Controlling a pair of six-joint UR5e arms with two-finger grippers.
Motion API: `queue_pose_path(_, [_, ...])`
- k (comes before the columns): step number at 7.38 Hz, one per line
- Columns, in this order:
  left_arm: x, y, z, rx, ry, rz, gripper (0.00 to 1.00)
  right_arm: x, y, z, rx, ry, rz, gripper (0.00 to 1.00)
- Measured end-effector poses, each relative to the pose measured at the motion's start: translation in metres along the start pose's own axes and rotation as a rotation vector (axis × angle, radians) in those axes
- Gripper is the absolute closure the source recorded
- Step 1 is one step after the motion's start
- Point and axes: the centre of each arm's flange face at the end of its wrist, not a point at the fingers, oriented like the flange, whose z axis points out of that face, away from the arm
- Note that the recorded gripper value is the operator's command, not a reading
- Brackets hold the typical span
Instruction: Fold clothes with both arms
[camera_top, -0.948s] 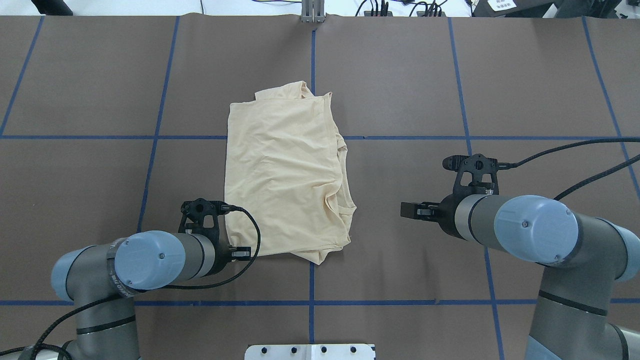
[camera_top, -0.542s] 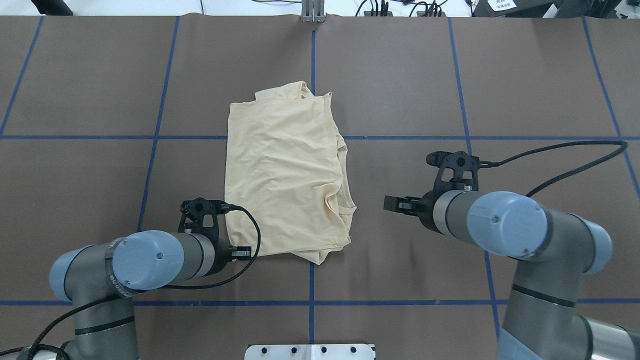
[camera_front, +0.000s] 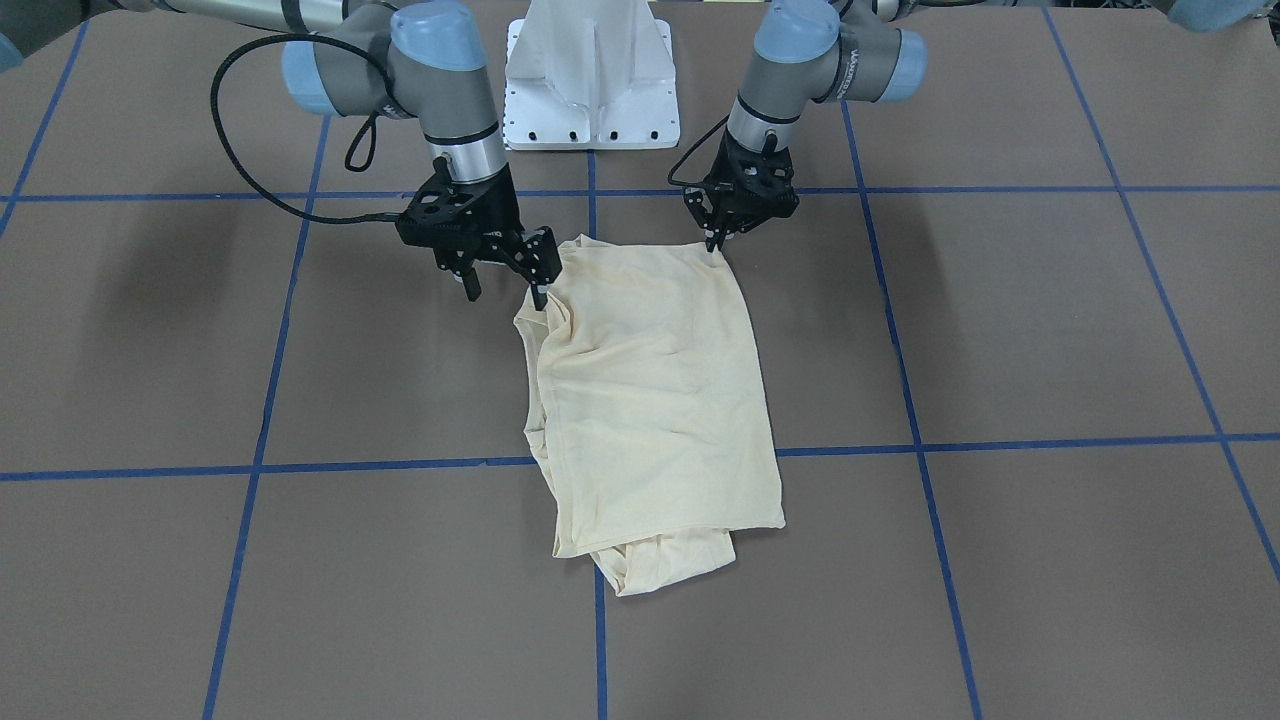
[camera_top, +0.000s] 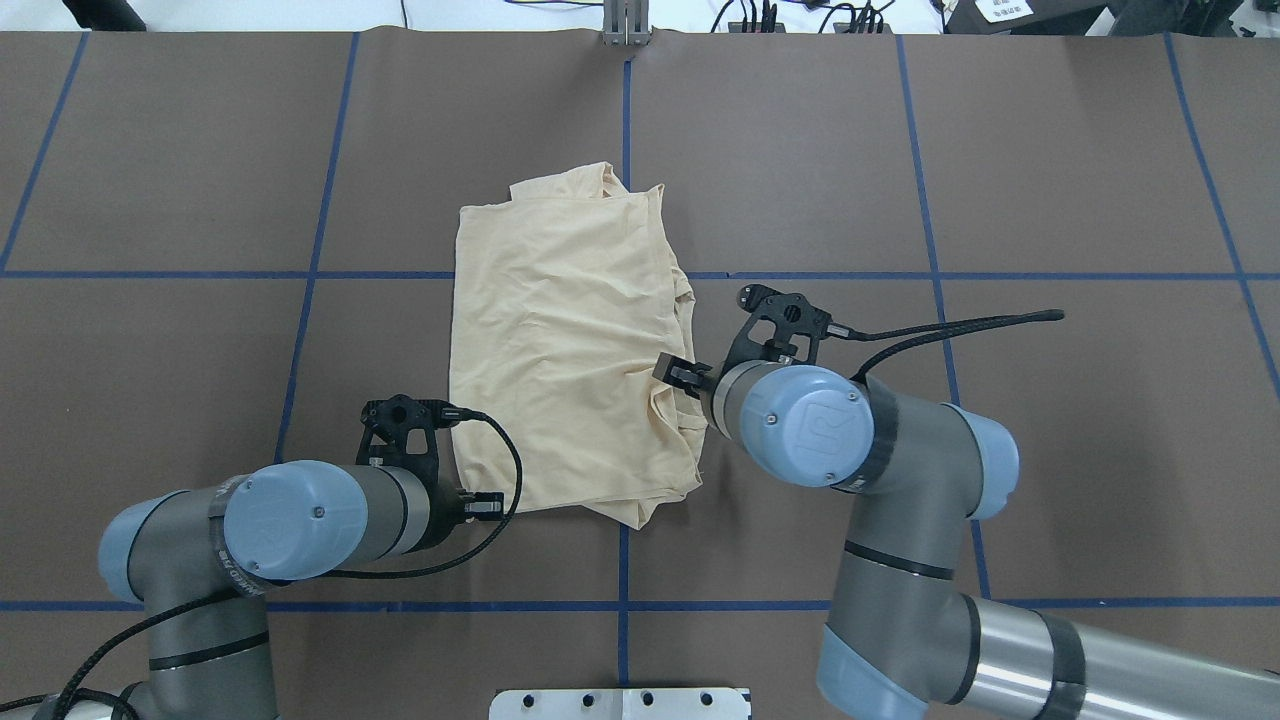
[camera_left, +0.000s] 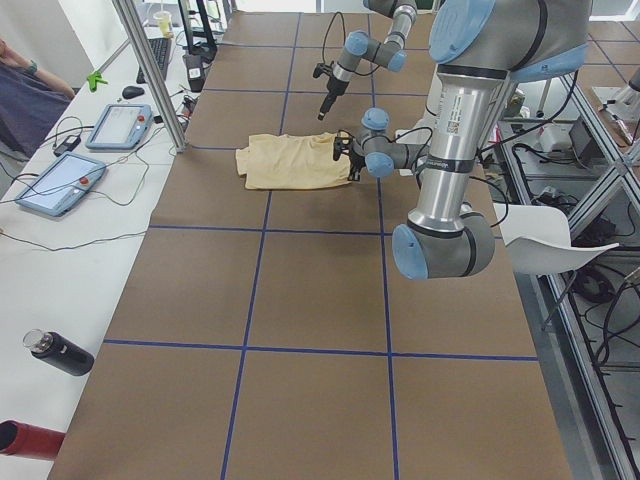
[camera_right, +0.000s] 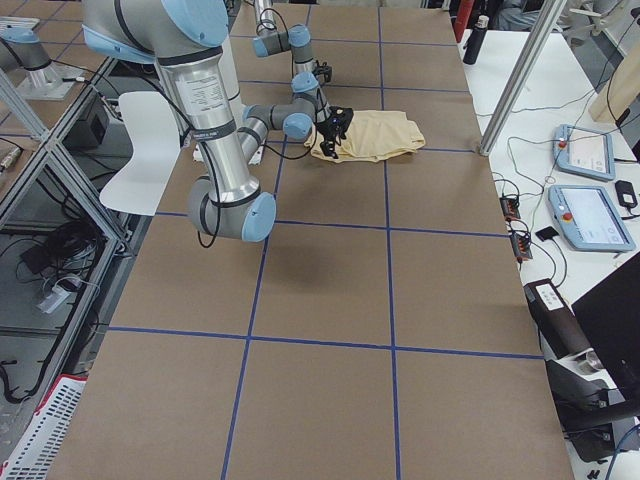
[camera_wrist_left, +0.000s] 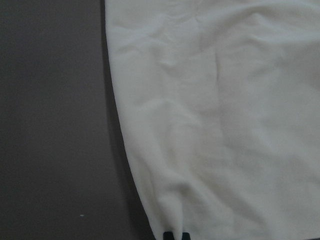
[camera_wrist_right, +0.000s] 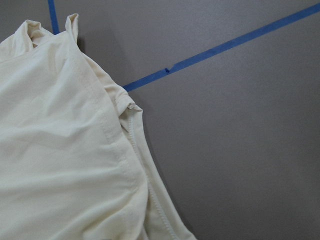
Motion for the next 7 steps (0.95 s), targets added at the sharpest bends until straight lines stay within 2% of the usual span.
queue_pose_path(2, [0.001, 0.0, 0.0, 0.0, 0.001, 0.0, 1.0, -0.014, 0.021, 0.012, 0.025, 0.022, 0.02, 0.05])
queue_pose_path(4, [0.001, 0.0, 0.0, -0.001, 0.002, 0.0, 1.0, -0.015, 0.044, 0.019, 0.035, 0.053, -0.004, 0.05])
queue_pose_path(7, [0.002, 0.0, -0.001, -0.001, 0.004, 0.0, 1.0, -0.016, 0.061, 0.027, 0.048, 0.084, -0.028, 0.27])
